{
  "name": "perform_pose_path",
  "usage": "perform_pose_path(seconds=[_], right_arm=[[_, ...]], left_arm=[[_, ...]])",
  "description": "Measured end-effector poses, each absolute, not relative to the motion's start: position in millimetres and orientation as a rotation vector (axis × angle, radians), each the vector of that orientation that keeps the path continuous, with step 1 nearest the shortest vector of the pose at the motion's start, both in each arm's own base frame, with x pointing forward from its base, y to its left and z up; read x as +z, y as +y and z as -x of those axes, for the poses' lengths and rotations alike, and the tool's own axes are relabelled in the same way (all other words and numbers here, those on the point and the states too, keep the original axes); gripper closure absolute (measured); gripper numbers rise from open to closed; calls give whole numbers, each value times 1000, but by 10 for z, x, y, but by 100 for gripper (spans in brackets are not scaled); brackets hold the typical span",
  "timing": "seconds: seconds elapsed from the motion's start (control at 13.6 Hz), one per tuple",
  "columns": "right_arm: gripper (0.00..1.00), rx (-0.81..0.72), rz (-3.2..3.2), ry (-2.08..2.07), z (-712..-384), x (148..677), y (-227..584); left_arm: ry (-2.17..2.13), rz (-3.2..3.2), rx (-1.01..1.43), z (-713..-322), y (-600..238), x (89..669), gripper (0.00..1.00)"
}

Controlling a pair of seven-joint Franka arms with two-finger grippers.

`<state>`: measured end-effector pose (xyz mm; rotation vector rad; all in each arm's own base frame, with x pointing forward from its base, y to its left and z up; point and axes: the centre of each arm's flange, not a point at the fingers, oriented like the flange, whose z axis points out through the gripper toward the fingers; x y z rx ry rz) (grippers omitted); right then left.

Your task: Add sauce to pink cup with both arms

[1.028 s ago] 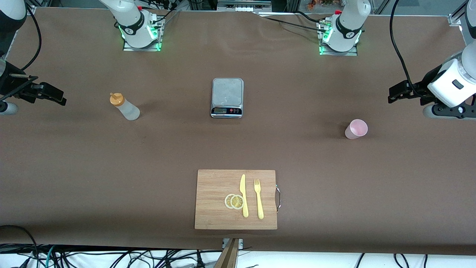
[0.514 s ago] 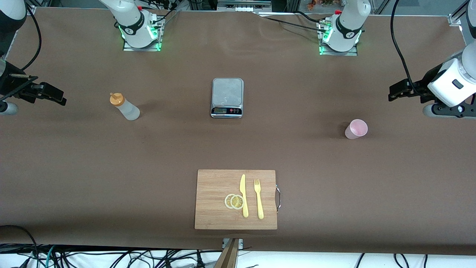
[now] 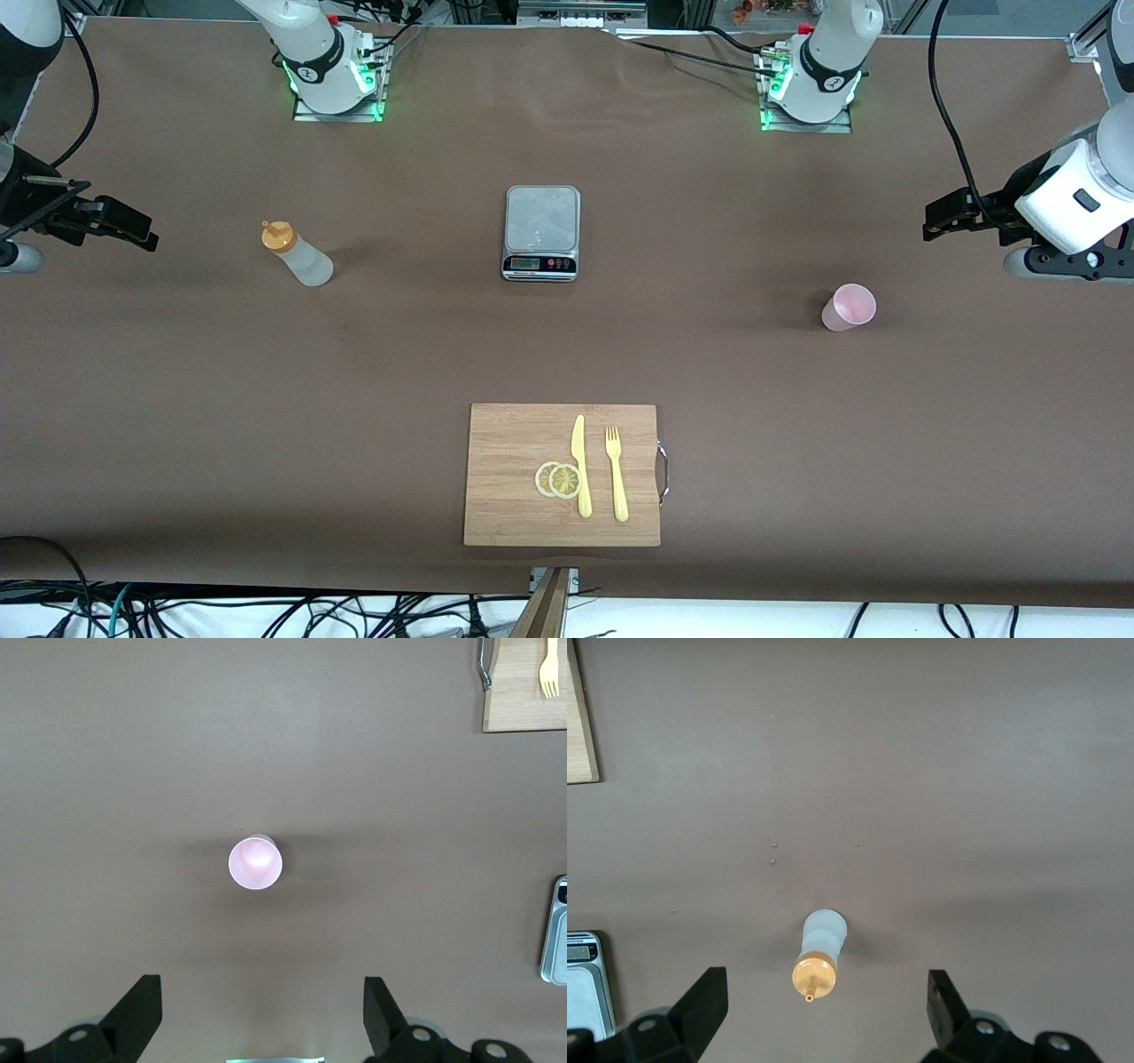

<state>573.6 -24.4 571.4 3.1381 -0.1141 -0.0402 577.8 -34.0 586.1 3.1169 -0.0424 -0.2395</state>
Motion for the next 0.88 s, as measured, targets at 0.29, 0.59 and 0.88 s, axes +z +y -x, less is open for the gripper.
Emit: perform_pose_path(seconds=[0.29, 0.59, 0.88], right_arm=[[0, -40, -3138, -114, -5736, 5714, -244], [0, -40, -3138, -114, -5736, 5714, -243], [0, -40, -3138, -114, -5736, 5713, -243]], left_arm=[[-43, -3117, -240, -5777, -341, 5861, 0], [-44, -3117, -241, -5777, -348, 5861, 0], [-53, -3117, -241, -5775, -377, 5860, 0]])
